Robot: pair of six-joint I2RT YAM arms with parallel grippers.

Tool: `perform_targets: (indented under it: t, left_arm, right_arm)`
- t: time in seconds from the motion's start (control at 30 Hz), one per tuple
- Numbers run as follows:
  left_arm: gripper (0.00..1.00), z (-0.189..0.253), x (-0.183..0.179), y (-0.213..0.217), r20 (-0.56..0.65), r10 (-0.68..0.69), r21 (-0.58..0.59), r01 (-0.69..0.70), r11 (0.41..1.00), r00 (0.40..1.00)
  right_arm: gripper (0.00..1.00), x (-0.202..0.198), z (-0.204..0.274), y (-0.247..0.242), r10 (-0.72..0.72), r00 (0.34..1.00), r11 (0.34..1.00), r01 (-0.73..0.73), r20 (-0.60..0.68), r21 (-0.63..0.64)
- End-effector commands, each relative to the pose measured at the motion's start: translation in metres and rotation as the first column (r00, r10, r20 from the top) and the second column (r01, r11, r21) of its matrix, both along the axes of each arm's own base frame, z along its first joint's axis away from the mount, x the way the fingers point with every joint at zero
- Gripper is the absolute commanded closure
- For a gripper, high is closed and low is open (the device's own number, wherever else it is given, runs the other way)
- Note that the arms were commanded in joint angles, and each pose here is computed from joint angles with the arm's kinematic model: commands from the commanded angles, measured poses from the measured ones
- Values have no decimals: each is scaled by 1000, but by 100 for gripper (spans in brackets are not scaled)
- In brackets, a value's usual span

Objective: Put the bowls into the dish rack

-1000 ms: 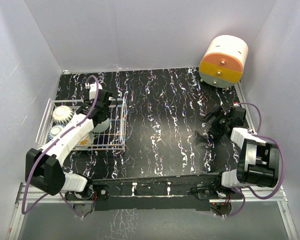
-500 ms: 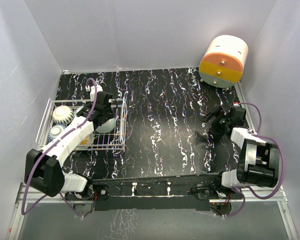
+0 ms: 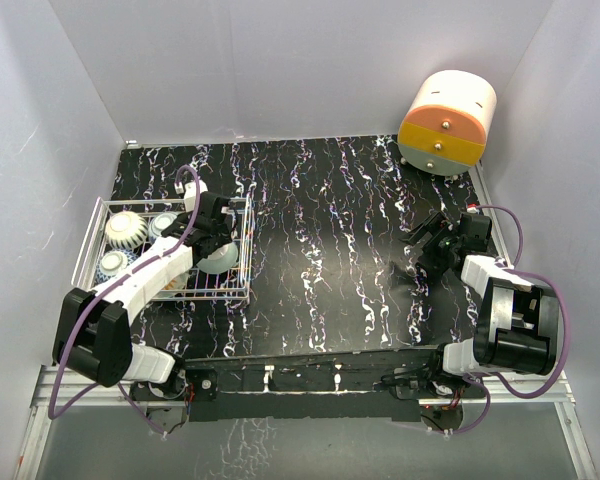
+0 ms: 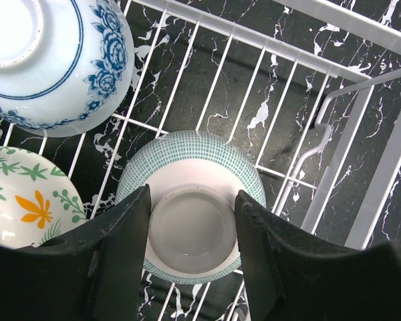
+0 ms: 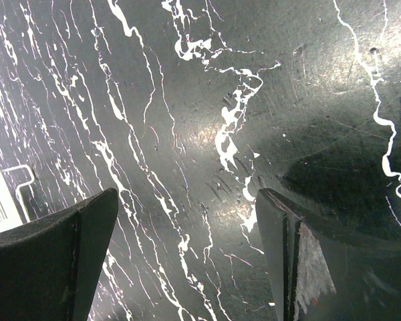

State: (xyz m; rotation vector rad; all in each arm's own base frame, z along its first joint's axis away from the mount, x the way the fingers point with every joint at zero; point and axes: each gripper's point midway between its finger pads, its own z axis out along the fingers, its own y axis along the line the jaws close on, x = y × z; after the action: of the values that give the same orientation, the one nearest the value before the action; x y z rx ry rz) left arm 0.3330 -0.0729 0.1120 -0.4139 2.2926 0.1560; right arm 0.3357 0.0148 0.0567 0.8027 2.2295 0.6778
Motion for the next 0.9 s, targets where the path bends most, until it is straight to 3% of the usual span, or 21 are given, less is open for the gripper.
perform_targets:
  t: [0.0,0.13,0.2,0.3,0.6,0.87]
  left_arm:
    - [41,3,0,2,14,11,3,-11,1000,1000]
    - [24,18,2,1,39,3,1,-3,1000,999]
    - [17,24,2,2,46,0,3,-1,1000,999]
    - [4,37,2,2,60,-12,-1,12,1000,998]
    - [3,112,-8,2,139,-89,-2,90,996,986]
    - [3,150,-29,-4,196,-184,-43,196,980,963]
  right_arm:
    - [12,11,12,-5,2,998,999,1,64,-40]
    - [11,12,13,-6,1,998,999,2,65,-43]
    - [4,12,13,-6,3,998,999,0,64,-46]
    - [2,13,15,-5,9,998,999,-5,70,-54]
    - [2,32,48,18,74,991,985,-55,110,-166]
    - [2,45,107,144,353,921,892,-279,162,-356]
